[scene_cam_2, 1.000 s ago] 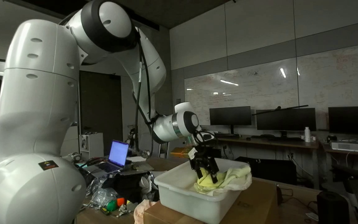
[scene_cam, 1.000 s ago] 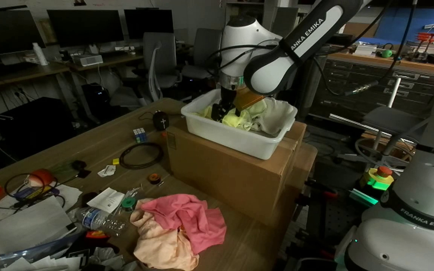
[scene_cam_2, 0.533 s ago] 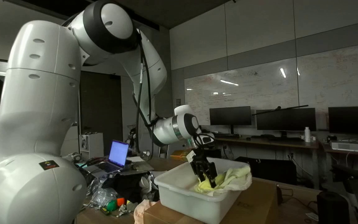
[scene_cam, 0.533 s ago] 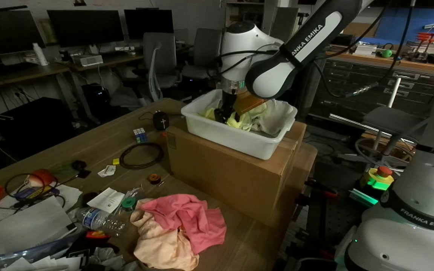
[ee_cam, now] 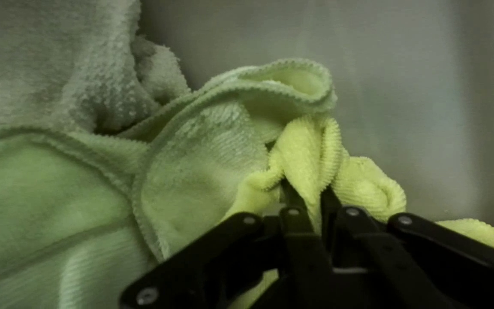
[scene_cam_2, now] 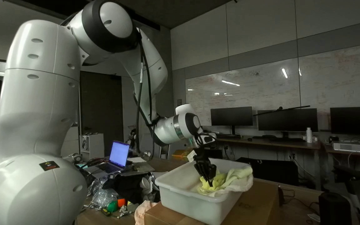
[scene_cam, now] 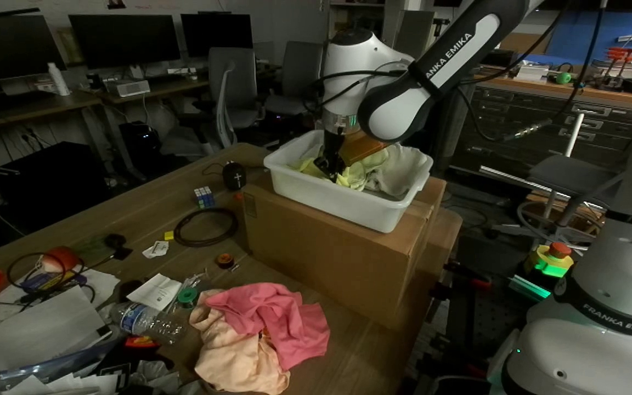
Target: Remove the clothes from the white bin and put them on the table
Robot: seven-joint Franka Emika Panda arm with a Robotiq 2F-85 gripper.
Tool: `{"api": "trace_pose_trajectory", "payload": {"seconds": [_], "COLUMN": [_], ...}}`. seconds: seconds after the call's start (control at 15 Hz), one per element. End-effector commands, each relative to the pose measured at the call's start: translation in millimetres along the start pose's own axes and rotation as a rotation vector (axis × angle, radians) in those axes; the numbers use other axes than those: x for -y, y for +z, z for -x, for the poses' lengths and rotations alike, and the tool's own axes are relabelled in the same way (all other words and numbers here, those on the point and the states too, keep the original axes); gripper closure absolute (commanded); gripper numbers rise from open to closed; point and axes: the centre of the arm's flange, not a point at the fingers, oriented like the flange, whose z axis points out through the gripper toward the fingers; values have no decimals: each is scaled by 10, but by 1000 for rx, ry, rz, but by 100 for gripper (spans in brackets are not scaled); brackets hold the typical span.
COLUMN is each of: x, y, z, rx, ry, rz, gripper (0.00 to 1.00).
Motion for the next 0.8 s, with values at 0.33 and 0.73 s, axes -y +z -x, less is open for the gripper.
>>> {"api": "trace_pose_trajectory", "payload": {"seconds": [0.33,0.73], "x": [-309,-631], "y": [-707,-1403], "z": [-14,9], "rx": [-127,-245], "ry": [109,237], "rz": [-56,-144], "gripper": [94,94]}}
